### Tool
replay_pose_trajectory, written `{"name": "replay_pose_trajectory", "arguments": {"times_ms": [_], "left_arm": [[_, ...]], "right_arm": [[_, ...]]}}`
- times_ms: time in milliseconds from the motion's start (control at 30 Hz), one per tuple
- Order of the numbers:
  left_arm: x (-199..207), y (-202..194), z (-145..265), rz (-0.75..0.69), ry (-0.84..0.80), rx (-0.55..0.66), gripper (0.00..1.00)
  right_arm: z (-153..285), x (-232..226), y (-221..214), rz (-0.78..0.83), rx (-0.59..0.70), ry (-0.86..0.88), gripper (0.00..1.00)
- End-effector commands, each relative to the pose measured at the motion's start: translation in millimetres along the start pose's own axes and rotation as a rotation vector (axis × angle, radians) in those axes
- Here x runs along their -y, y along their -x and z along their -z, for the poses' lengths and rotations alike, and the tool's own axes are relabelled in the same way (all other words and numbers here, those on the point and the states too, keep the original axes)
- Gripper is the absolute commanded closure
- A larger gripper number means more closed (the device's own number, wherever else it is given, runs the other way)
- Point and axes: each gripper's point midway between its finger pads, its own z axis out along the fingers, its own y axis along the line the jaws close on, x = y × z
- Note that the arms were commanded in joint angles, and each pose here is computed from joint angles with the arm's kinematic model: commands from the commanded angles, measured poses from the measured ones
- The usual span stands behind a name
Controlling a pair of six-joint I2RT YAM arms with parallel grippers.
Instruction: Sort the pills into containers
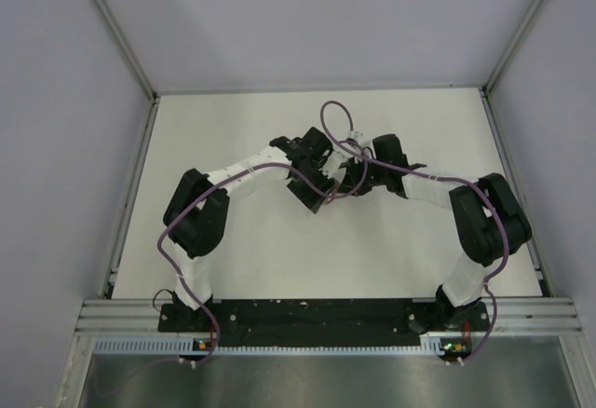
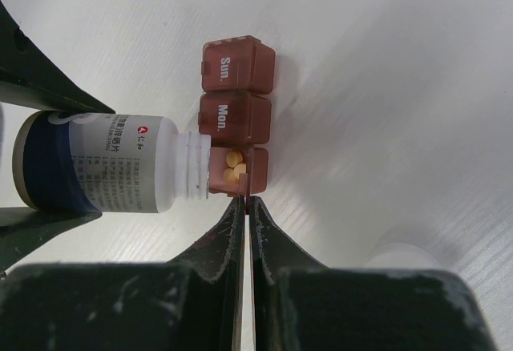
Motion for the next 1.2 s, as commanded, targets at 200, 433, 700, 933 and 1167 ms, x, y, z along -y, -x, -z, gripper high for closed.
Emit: {"name": "replay_pose_trajectory", "arguments": {"times_ms": [200, 433, 700, 933, 1167], "left_arm": [[-2.2, 10.5, 7.9, -0.024, 0.016, 0.009, 1.00], [-2.3, 10.4, 8.1, -0.027, 0.015, -0.001, 1.00], [-0.8, 8.3, 5.1, -0.022, 0.004, -0.014, 1.00], [0.4, 9.5, 1.6, -0.031, -0.006, 0.004, 1.00], [1.8, 11.3, 3.9, -0.049, -0.010, 0.047, 1.00]], "right_arm": [[0.5, -1.7, 15.2, 0.037, 0.052, 0.019, 1.00], [0.2, -0.6, 14.4, 0.036, 0.050, 0.018, 1.00], [0.2, -1.0, 15.1, 0.035, 0.051, 0.020, 1.00], [0.0, -1.3, 15.4, 0.038, 0.050, 0.019, 1.00], [-0.3, -1.1, 14.9, 0.037, 0.049, 0.019, 1.00]]}}
